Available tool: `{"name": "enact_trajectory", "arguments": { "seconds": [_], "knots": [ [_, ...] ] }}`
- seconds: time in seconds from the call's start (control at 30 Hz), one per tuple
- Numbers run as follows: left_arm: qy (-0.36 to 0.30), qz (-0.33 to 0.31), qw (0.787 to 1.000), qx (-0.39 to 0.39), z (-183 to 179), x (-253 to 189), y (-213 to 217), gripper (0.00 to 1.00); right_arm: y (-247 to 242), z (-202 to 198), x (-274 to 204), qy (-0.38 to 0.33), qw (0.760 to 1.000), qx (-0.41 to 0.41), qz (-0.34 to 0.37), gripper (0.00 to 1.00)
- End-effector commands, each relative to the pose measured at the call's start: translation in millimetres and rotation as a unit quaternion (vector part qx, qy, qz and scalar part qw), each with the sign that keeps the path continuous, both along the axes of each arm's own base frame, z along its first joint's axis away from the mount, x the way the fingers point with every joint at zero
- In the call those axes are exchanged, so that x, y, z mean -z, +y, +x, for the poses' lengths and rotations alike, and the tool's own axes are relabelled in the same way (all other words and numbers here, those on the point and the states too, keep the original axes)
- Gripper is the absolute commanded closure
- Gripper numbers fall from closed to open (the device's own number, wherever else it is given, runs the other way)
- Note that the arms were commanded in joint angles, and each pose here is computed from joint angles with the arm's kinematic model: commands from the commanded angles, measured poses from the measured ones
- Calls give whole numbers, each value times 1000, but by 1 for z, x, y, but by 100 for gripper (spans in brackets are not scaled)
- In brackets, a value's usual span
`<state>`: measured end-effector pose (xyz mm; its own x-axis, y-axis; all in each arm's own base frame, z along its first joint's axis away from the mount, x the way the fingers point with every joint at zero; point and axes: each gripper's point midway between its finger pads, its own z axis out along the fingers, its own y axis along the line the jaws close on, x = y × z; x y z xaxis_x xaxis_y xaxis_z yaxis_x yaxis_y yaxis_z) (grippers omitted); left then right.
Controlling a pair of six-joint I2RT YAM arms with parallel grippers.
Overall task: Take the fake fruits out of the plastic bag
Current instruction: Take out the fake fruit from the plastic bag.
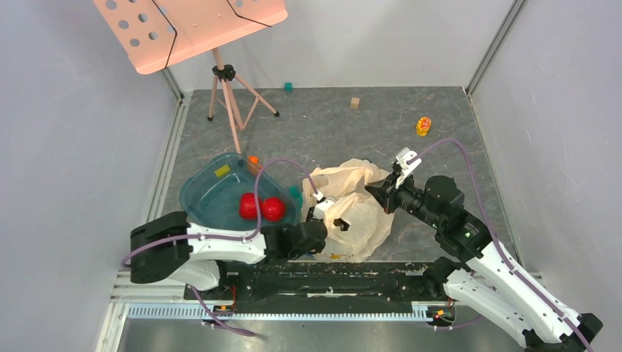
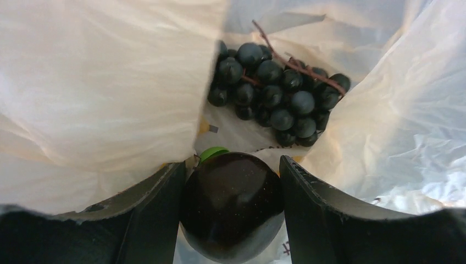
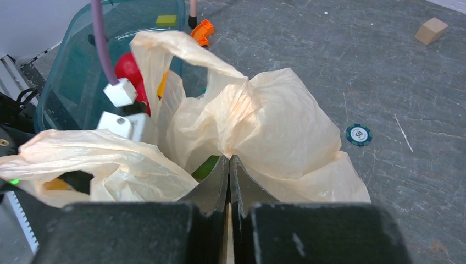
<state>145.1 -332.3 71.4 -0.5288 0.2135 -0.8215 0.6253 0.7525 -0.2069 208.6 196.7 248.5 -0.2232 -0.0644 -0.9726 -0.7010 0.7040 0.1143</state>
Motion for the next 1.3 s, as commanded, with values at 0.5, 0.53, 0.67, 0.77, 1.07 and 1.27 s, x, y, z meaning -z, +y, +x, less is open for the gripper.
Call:
{"name": "enact_trajectory", "arguments": {
  "seconds": [0.5,0.53,0.67,0.77,1.07,1.27],
  "knots": [
    [24,33,999,-2,-10,20,-12,47,-8,4,-3,-15,1000,19,-8,99],
    [21,32,999,-2,-10,14,-11,48,-8,4,-3,-15,1000,19,-9,99],
    [7,1,1000,2,-10,-26,-10,47,-9,4,-4,-16,1000,22,-9,99],
    [-7,-23,1000,9,-11,-58,-6,45,-9,5,-3,-17,1000,24,-10,99],
    [-44,-89,995,-1,-8,-121,13,40,-12,6,-5,-21,999,30,-11,99],
    [-61,-130,989,-28,-4,-146,32,36,-15,6,-3,-20,999,37,-16,99]
  ]
}}
